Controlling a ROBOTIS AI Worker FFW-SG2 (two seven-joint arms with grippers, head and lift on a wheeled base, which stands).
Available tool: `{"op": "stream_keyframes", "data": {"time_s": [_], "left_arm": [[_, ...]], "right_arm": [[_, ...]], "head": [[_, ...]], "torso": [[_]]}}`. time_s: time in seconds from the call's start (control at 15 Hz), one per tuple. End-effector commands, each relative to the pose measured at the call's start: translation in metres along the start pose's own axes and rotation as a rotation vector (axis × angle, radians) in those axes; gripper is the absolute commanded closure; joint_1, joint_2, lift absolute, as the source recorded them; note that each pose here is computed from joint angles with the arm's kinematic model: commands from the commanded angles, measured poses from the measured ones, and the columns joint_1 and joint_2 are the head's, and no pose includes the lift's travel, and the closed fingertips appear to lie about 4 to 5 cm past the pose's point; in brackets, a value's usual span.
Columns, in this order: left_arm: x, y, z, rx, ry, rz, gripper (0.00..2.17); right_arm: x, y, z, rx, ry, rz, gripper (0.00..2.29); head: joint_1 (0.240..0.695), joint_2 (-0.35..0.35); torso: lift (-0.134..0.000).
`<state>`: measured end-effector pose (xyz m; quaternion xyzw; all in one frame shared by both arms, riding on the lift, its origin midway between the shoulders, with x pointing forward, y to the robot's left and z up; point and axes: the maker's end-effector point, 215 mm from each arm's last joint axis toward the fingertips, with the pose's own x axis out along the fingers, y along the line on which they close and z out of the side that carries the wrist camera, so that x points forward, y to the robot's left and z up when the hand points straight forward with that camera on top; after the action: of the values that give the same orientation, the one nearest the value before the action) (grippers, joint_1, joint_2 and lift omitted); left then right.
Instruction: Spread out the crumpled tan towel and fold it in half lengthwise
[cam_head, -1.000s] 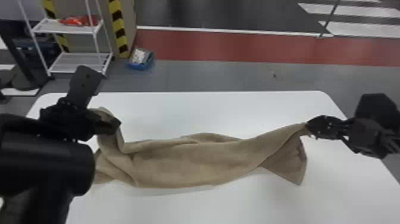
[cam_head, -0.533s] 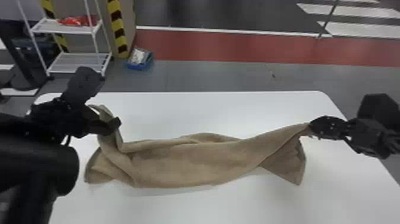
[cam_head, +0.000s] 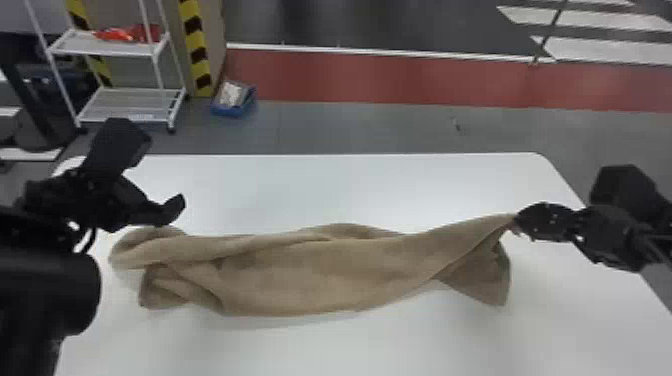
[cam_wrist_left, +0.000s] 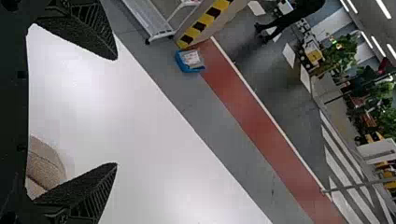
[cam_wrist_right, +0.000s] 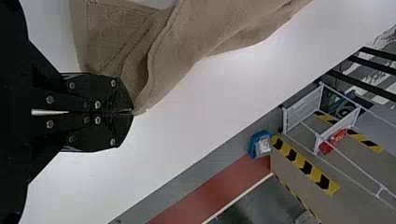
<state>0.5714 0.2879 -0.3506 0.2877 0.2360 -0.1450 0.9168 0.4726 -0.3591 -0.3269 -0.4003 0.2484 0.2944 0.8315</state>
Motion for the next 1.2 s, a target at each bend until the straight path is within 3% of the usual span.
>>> {"op": "stream_keyframes", "data": {"time_s": [0.0,0.2,0.33,0.4,0.6,0.87,1.13], "left_arm": [[-0.037,0.014,-0.025,-0.009,-0.003,0.014,0.10],[-0.088,0.004,-0.054,-0.062,-0.016,-0.054,0.15],[-0.112,-0.014,-0.071,0.012,-0.017,-0.089,0.15],[-0.116,-0.021,-0.082,0.012,0.000,-0.102,0.15],[-0.121,-0.038,-0.100,0.006,0.032,-0.133,0.21],[-0.114,-0.070,-0.093,0.001,0.021,-0.192,0.21],[-0.110,-0.086,-0.101,0.024,0.048,-0.240,0.33]], "right_arm": [[0.000,0.000,0.000,0.007,-0.004,-0.002,1.33],[0.003,0.005,0.009,0.020,-0.027,0.001,1.32],[0.001,0.010,0.018,0.010,-0.046,0.002,1.33],[-0.001,0.015,0.018,-0.001,-0.043,0.004,1.32],[-0.006,0.038,0.013,-0.116,-0.029,-0.007,1.33],[-0.012,0.044,-0.010,-0.272,0.041,-0.086,1.32],[-0.014,0.045,-0.019,-0.271,0.062,-0.088,1.33]], "head": [[0.695,-0.081],[0.695,-0.046],[0.695,-0.031],[0.695,-0.022],[0.695,-0.002],[0.695,-0.015],[0.695,-0.073]], "torso": [[-0.124],[-0.124],[-0.124],[-0.124],[-0.124],[-0.124],[-0.124]]}}
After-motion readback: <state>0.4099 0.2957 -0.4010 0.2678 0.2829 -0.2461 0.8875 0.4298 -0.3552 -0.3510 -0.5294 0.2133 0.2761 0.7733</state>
